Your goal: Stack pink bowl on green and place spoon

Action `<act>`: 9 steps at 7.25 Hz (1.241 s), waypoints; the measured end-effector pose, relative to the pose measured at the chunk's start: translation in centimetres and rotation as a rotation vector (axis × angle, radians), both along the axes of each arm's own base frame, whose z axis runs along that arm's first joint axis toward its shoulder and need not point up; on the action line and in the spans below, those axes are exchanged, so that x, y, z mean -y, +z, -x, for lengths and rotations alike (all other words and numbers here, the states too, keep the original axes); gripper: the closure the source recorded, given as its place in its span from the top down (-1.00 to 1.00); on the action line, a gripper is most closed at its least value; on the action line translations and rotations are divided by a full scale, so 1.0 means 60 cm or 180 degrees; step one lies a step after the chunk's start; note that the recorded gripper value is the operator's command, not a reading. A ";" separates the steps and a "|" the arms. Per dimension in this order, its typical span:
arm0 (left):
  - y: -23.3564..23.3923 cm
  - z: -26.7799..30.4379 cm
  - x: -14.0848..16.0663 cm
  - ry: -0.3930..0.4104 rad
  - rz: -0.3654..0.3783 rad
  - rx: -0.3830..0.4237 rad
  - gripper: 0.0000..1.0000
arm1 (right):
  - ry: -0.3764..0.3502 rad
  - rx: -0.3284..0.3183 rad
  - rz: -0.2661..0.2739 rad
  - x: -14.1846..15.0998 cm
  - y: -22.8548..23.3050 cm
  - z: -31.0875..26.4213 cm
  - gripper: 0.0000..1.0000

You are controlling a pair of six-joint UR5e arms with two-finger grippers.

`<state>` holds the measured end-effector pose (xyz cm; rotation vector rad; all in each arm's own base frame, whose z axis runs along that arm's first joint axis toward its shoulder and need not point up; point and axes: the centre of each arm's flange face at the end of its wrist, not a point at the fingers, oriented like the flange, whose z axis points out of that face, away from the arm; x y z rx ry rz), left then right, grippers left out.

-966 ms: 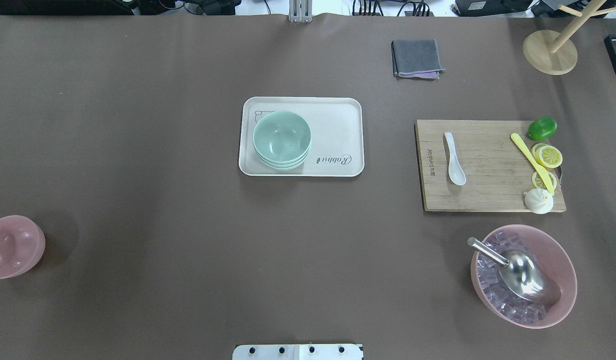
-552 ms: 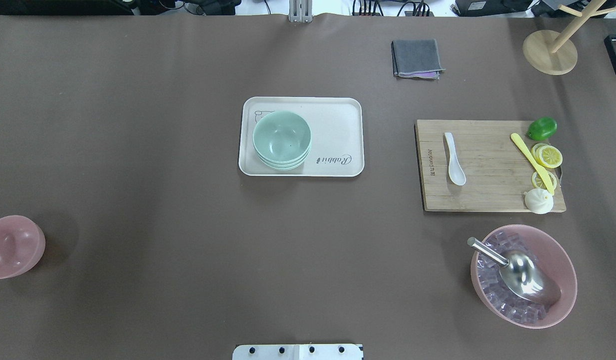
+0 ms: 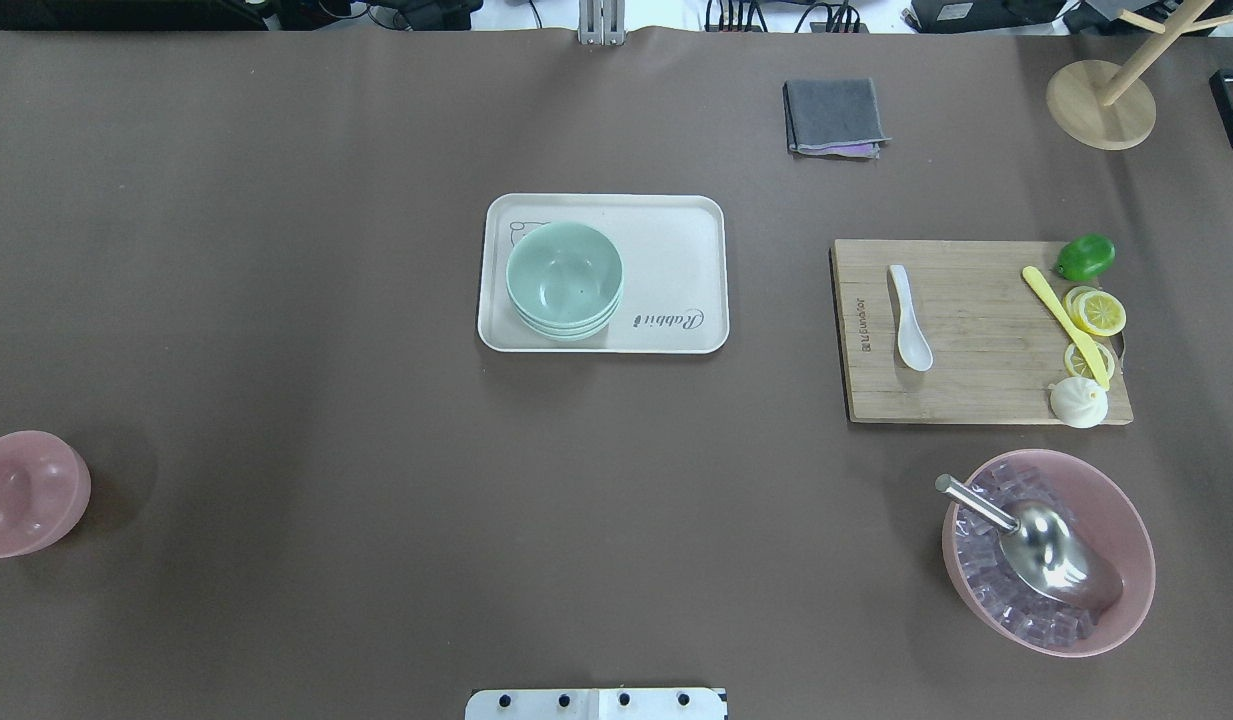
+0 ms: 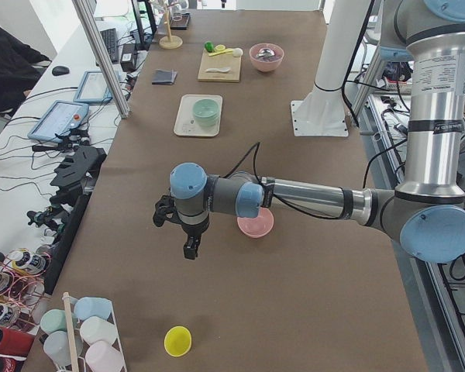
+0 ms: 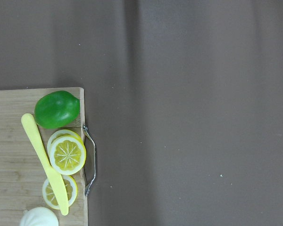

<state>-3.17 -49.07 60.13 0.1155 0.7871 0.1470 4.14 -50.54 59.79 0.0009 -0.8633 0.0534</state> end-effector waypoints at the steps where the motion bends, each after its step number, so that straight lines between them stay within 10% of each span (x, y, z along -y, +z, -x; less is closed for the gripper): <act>1: -0.001 0.000 0.000 0.0000 -0.0005 -0.0003 0.97 | 0.0000 0.0003 -0.0005 0.000 -0.002 0.000 1.00; 9: -0.023 -0.007 0.022 0.0032 -0.0136 -0.0011 0.97 | 0.0026 0.0010 0.0011 0.000 -0.005 0.000 1.00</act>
